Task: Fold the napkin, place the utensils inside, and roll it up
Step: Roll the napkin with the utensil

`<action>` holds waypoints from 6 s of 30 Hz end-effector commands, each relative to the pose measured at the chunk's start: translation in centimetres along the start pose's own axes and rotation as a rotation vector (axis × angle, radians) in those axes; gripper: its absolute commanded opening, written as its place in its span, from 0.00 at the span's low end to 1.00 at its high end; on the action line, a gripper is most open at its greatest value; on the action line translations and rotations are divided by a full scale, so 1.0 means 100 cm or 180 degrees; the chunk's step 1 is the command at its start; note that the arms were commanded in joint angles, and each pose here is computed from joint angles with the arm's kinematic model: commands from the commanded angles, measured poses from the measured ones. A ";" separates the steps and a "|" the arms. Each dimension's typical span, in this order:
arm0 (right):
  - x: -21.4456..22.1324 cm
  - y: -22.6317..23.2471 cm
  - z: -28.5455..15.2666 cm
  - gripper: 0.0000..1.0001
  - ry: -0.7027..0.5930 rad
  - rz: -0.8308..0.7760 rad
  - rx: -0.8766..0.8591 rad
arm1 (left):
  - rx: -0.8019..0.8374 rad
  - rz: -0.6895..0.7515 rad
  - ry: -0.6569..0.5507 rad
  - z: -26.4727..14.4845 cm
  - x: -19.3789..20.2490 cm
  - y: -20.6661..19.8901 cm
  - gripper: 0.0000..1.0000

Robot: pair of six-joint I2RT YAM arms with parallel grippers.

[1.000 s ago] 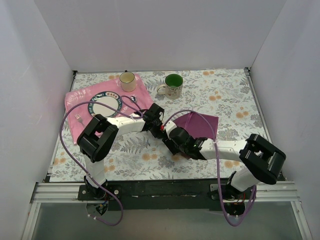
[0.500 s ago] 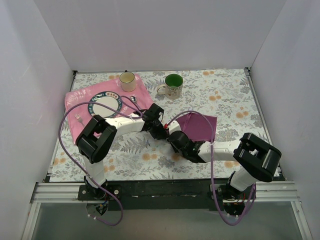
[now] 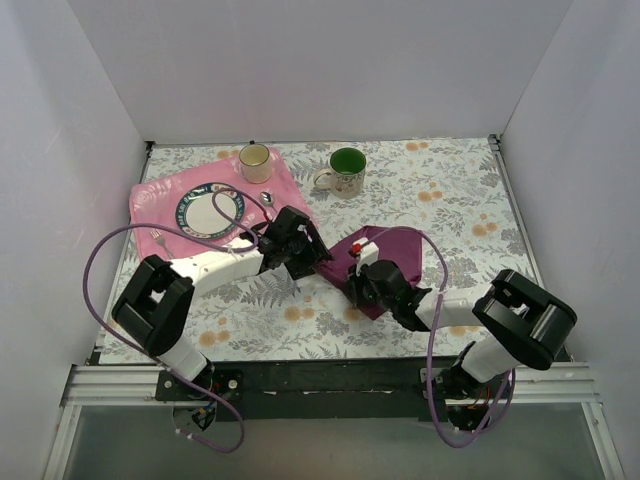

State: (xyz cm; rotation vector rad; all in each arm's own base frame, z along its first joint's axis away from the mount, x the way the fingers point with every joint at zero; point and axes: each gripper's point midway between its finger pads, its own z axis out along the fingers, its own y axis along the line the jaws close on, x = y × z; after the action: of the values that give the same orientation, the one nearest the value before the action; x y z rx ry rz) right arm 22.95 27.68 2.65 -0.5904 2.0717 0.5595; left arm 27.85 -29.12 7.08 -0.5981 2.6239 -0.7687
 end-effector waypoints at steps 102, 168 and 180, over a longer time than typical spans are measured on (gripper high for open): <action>-0.024 -0.008 -0.041 0.73 0.0847 -0.0884 0.0165 | -0.0081 -0.0158 0.0389 0.031 0.065 0.013 0.03; 0.047 0.010 -0.010 0.01 0.1272 0.1509 -0.1584 | -0.0653 -0.0604 0.0225 0.040 0.052 0.071 0.21; 0.000 -0.011 -0.020 0.48 0.1579 0.0076 -0.0364 | -0.0631 -0.0426 0.0388 0.035 0.054 0.054 0.00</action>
State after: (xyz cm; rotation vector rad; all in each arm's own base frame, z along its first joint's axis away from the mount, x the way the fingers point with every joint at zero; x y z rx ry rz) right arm 20.67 29.09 3.31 -0.7405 2.4751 1.1156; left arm 25.32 -31.14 2.77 -0.8145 2.7197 -0.7917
